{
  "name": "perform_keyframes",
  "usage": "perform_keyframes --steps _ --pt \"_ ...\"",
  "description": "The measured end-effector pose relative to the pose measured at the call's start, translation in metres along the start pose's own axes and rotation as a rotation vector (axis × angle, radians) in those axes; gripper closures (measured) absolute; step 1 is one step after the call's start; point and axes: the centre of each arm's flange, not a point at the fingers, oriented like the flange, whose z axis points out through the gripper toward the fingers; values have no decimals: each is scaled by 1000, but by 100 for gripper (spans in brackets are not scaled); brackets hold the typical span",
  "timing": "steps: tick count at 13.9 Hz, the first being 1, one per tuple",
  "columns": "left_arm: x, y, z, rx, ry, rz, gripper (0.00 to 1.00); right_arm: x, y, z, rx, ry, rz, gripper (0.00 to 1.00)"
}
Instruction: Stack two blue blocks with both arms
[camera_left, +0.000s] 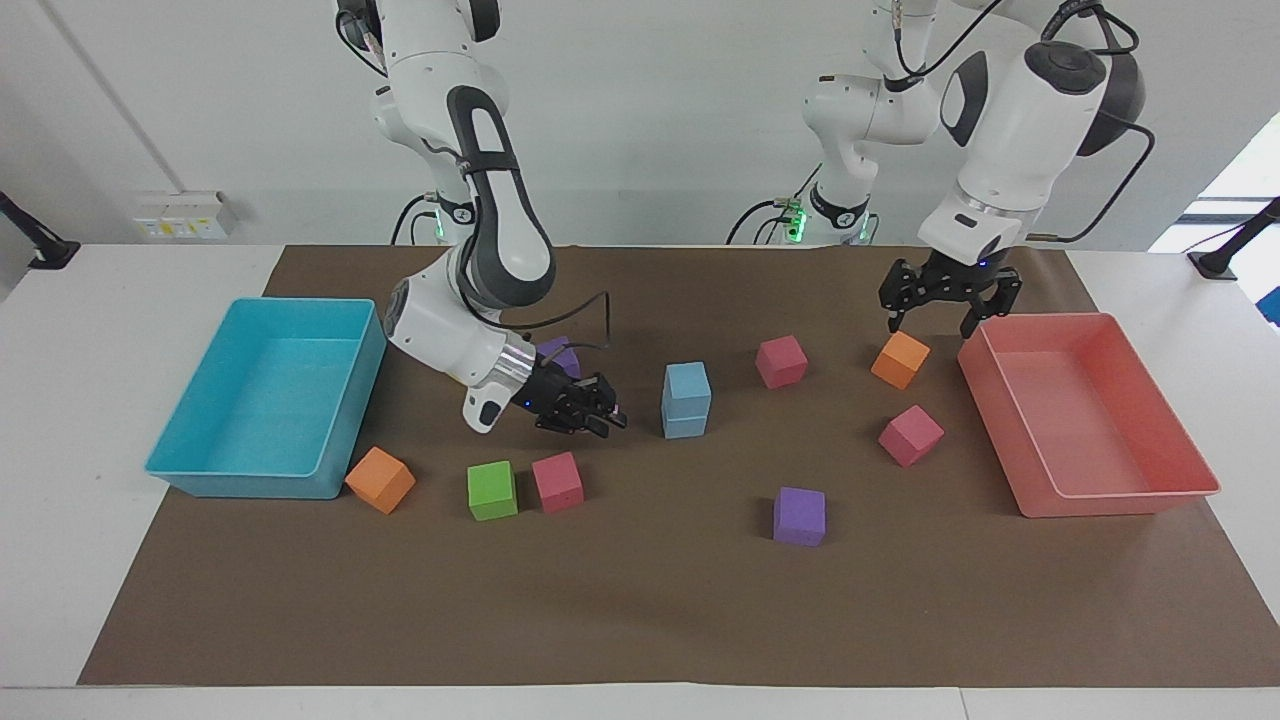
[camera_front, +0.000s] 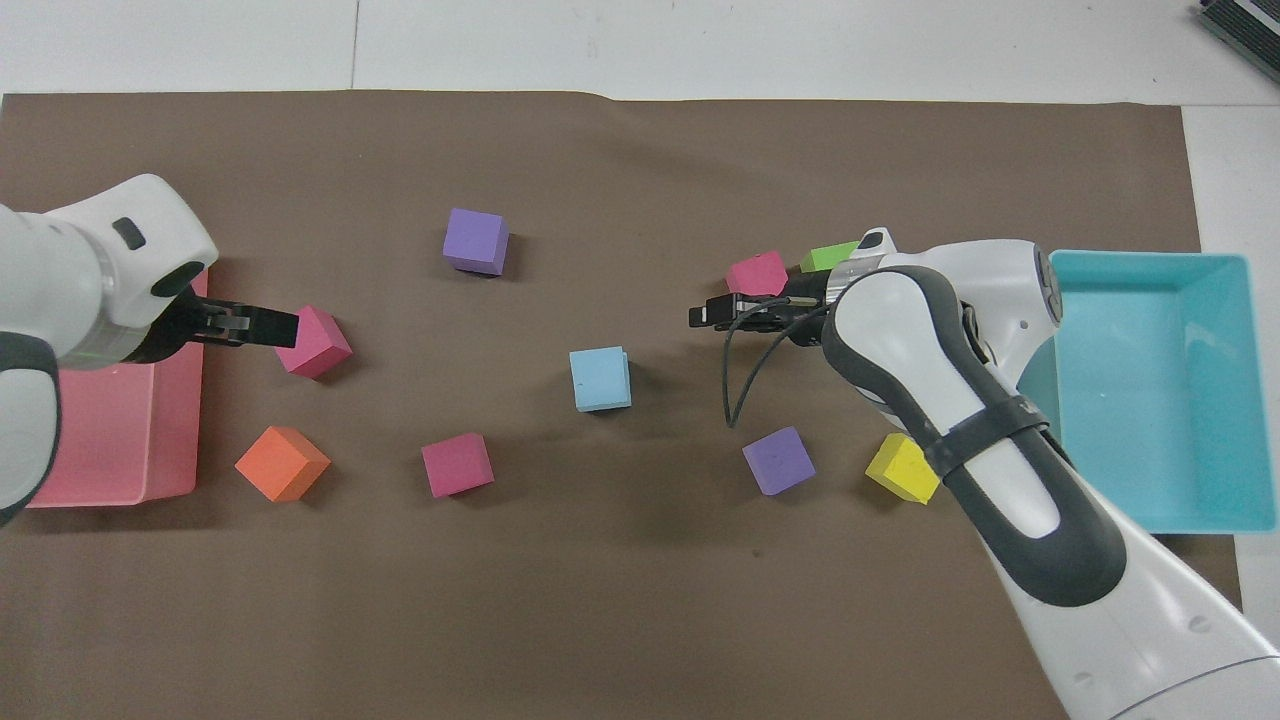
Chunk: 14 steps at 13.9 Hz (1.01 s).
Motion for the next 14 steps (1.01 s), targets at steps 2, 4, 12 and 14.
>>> perform_keyframes --steps 2,4,12,14 --pt "-2 -32 -20 -11 -11 16 0 6 0 -24 -95 -6 -62 24" --pt "-5 -60 -51 -20 -10 20 0 13 -6 -47 -183 1 -77 5" --pt "-13 -68 -135 -27 -72 21 0 27 -13 -151 -510 -56 -143 0" --pt "-12 -65 -137 -27 -74 26 0 27 -16 -184 -574 -54 -163 0"
